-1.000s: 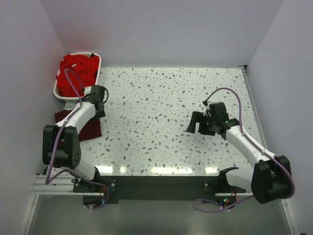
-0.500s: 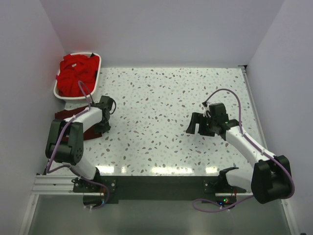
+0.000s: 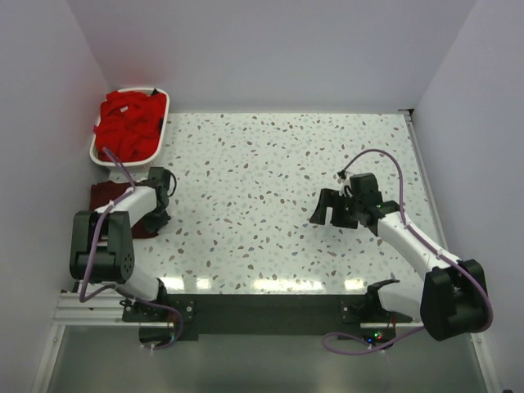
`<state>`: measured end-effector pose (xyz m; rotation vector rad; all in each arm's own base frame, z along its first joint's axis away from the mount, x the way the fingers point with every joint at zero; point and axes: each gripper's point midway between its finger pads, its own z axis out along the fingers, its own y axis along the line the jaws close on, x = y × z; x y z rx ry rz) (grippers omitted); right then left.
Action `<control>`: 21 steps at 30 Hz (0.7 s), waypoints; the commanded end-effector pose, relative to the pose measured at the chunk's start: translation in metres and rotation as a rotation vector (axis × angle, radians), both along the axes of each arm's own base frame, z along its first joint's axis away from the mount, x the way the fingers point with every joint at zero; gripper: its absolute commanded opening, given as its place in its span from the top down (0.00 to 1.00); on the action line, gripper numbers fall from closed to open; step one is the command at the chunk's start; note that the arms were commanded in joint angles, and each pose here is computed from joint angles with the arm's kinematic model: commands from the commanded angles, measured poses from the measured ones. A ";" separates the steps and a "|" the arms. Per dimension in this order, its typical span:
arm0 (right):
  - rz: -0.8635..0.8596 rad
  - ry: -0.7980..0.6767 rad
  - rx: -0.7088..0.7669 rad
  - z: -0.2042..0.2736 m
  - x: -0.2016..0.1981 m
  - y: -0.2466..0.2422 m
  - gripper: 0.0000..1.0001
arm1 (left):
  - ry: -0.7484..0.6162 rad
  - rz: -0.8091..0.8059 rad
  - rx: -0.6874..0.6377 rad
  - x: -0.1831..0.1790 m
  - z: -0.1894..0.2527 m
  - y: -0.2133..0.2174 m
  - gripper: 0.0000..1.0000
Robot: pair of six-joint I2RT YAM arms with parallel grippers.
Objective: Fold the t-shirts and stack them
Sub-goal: Neatly place the folded tshirt to the corner, then reset both grippers
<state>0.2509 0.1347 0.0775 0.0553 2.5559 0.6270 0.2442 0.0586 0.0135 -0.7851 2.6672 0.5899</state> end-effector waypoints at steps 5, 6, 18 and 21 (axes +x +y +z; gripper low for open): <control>0.011 -0.034 0.060 0.009 0.003 0.008 0.13 | -0.029 0.119 -0.013 -0.018 0.005 0.020 0.64; 0.011 -0.034 0.061 0.010 0.002 0.008 0.13 | -0.040 0.122 -0.014 -0.017 0.006 0.021 0.60; -0.044 -0.112 -0.066 0.056 0.004 -0.018 0.12 | -0.413 0.029 -0.107 0.016 0.114 0.003 0.04; -0.111 -0.212 -0.132 0.101 0.010 -0.036 0.09 | -0.544 -0.034 -0.160 0.017 0.158 -0.010 0.01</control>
